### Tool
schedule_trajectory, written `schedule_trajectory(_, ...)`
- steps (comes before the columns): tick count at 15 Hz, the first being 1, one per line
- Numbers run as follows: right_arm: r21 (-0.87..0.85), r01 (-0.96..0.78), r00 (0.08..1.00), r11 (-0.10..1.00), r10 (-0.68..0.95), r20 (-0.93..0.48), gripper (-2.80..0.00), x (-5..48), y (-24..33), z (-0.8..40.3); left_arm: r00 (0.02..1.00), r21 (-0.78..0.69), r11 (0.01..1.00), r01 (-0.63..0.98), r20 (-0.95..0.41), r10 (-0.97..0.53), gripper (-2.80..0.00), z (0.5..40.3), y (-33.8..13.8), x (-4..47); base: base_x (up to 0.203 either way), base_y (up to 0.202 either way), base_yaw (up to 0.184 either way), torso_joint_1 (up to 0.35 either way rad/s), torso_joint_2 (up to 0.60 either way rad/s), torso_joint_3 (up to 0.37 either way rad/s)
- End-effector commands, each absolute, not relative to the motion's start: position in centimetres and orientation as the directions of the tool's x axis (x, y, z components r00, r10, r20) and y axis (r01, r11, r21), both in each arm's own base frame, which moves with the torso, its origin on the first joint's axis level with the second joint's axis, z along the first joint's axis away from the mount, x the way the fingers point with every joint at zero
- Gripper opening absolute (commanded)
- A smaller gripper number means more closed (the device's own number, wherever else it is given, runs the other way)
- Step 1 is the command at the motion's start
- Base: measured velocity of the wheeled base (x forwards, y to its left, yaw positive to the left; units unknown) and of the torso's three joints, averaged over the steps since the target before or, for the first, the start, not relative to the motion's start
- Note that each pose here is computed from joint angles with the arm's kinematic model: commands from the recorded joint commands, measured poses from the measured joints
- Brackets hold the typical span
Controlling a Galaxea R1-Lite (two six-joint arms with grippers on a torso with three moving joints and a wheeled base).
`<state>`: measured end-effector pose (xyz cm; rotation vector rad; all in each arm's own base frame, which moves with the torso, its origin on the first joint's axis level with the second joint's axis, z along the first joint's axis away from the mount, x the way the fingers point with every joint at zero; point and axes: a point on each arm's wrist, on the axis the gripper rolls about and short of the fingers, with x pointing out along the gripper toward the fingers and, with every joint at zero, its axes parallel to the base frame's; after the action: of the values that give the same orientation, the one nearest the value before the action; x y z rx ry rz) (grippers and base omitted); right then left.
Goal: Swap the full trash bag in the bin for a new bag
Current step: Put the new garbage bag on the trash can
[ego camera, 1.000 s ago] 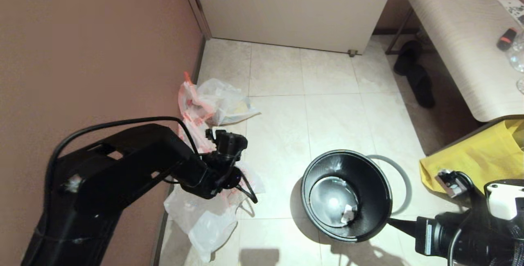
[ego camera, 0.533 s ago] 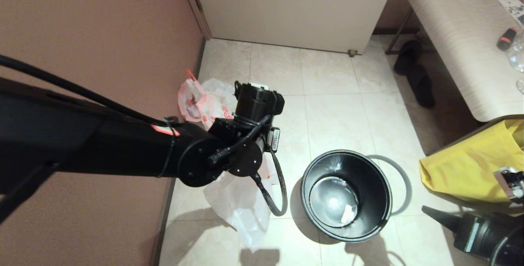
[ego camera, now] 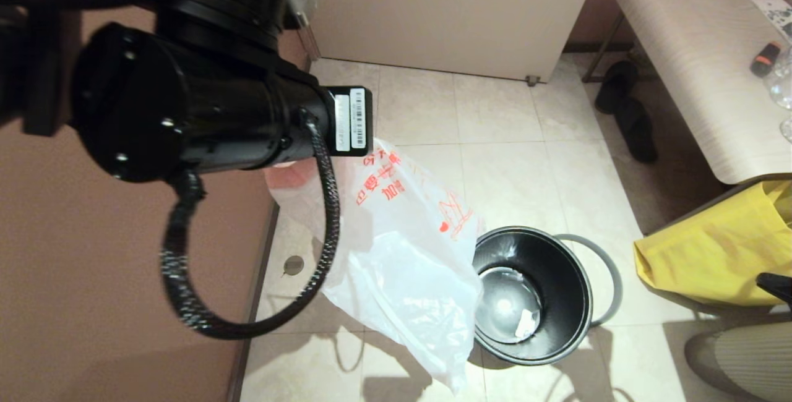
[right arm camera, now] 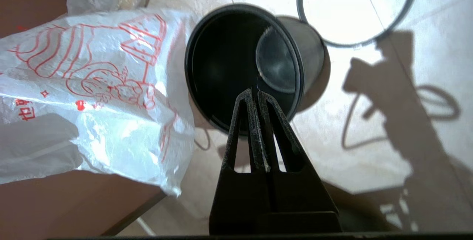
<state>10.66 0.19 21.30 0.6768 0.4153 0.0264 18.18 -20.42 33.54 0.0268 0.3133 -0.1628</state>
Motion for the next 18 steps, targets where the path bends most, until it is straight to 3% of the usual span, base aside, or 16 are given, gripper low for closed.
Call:
schedule_trajectory(1, 0.617, 0.163, 0.888, 0.77, 0.158, -0.432, -2.8, 8.4, 0.2, 22.2, 0.94, -0.075, 0.973, 0.216, -0.253, -0.228, -2.8, 36.0, -18.4, 15.9, 0.0, 0.0, 0.0, 0.0, 0.0, 0.0)
schedule_trajectory(8, 0.599, 0.294, 0.813, 0.744, 0.135, -0.567, -2.8, 11.1, -0.1, 23.3, 0.82, -0.268, 0.845, 0.462, -0.234, -0.523, -2.8, 40.7, -19.4, 13.5, 0.0, 0.0, 0.0, 0.0, 0.0, 0.0)
schedule_trajectory(10, 0.609, 0.352, 0.796, 0.711, 0.116, -0.595, -2.8, 12.2, -0.4, 23.0, 0.773, -0.286, 0.844, 0.453, -0.346, -0.532, -2.8, 38.9, -21.0, 14.2, 0.0, 0.0, 0.0, 0.0, 0.0, 0.0)
schedule_trajectory(13, 0.612, 0.366, 0.788, 0.701, 0.117, -0.605, -2.8, 12.4, -0.6, 22.7, 0.594, -0.489, 0.703, 0.516, -0.387, -0.705, -2.8, 38.7, -20.6, 14.5, 0.0, 0.0, 0.0, 0.0, 0.0, 0.0)
schedule_trajectory(16, 0.61, 0.37, 0.784, 0.701, 0.116, -0.609, -2.8, 12.4, -0.6, 22.6, 0.564, -0.553, 0.706, 0.443, -0.441, -0.699, -2.8, 36.9, -21.2, 18.1, 0.0, 0.0, 0.0, 0.0, 0.0, 0.0)
schedule_trajectory(18, 0.61, 0.371, 0.786, 0.7, 0.113, -0.607, -2.8, 12.4, -0.6, 22.6, 0.496, -0.632, 0.642, 0.434, -0.427, -0.756, -2.8, 37.0, -21.2, 18.2, 0.0, 0.0, 0.0, 0.0, 0.0, 0.0)
